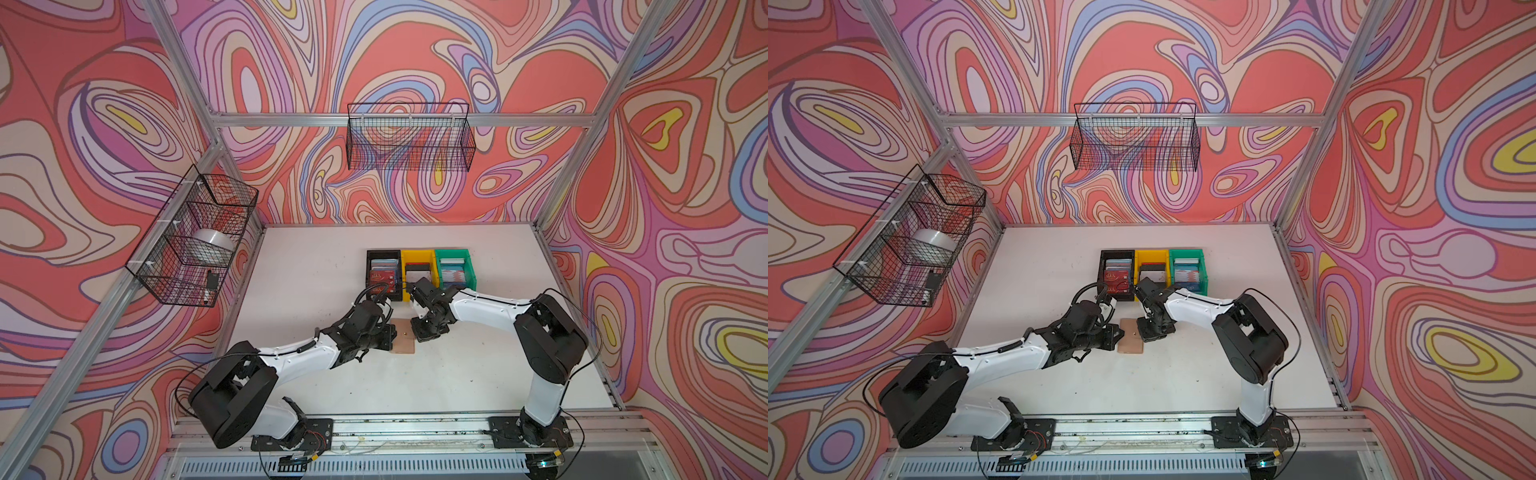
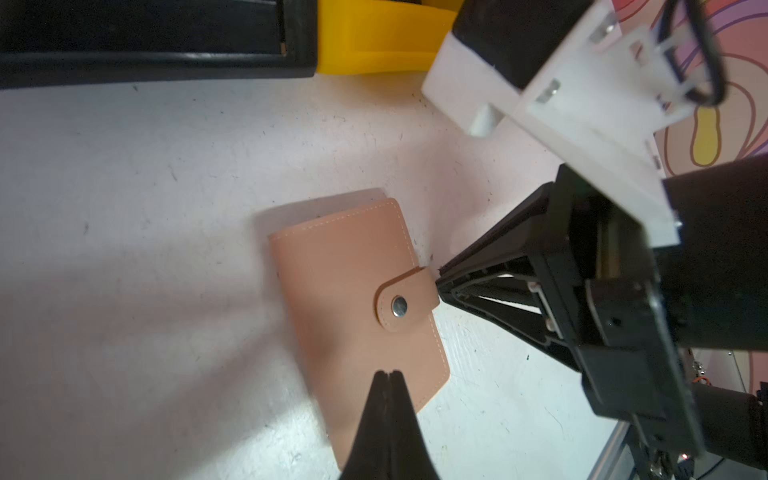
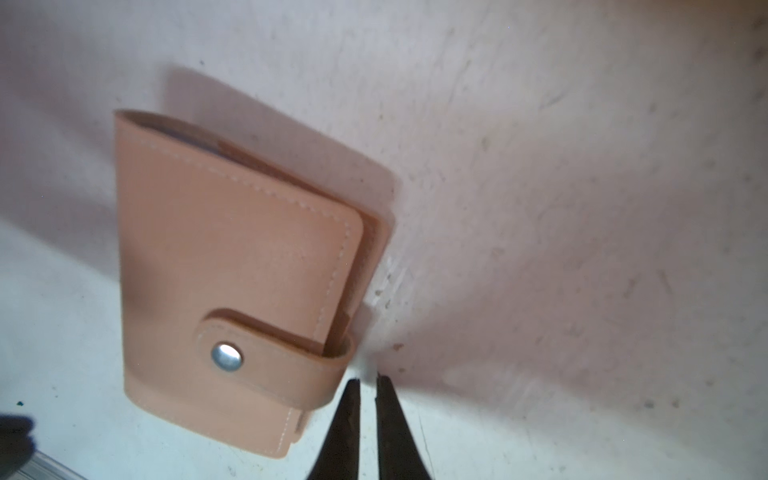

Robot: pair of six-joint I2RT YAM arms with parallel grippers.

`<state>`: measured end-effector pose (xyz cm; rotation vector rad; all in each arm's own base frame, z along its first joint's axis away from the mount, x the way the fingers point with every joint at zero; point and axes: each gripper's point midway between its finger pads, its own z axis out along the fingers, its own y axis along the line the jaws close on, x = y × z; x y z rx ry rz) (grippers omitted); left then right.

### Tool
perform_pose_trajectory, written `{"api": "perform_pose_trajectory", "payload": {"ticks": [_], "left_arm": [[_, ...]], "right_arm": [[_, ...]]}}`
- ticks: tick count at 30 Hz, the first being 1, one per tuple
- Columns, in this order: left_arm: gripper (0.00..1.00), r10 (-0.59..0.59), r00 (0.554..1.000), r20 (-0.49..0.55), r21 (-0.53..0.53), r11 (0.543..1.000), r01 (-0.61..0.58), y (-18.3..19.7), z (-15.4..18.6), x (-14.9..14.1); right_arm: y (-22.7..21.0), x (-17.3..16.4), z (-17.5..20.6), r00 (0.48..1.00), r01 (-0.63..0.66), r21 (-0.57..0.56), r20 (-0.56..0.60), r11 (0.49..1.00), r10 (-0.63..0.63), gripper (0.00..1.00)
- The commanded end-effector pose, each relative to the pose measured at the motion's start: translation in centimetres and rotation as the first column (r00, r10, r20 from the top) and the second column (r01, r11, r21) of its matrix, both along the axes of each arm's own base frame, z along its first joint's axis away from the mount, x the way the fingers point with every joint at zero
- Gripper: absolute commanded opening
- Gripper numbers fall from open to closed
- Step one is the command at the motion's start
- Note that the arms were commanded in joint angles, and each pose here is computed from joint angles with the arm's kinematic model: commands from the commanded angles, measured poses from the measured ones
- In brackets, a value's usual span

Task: Take the credit cards out of the card holder
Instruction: Move the card holder to the center of the table, then open the button on the card holder.

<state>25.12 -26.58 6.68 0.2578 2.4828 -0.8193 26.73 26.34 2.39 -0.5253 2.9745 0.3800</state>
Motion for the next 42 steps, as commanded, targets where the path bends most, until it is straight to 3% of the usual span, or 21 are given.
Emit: {"api": "perform_pose_trajectory", "payload": {"ticks": [1,10,16,22,37,42], "left_arm": [[0.00,0.003,1.000,0.007,0.033,0.999,-0.003,0.1,-0.6,0.6],[0.00,0.024,0.998,-0.061,-0.049,0.998,-0.027,1.3,-1.4,3.4],[0.00,-0.013,0.997,-0.078,-0.087,0.996,0.006,0.7,-1.5,2.9],[0.00,0.015,0.996,-0.085,-0.149,0.988,-0.028,0.7,-2.3,2.6],[0.00,0.095,0.986,-0.138,-0.151,0.982,-0.115,1.6,-4.6,3.1],[0.00,0.132,0.975,-0.178,-0.103,0.983,-0.152,3.4,-6.3,1.2]], "right_arm": [[0.1,1.0,0.8,0.999,-0.014,-0.002,0.040,1.000,0.014,0.14],[1.7,2.0,4.4,0.994,-0.011,0.083,0.107,0.997,0.002,0.29],[3.8,1.4,4.1,0.992,-0.055,0.098,0.114,0.994,0.044,0.35],[4.4,1.3,2.6,0.994,-0.055,0.071,0.098,0.996,0.048,0.36],[5.5,1.1,0.5,0.996,-0.065,0.046,0.065,0.997,0.062,0.34],[5.1,0.4,-0.4,0.997,-0.068,-0.002,0.048,0.998,0.068,0.30]]}}
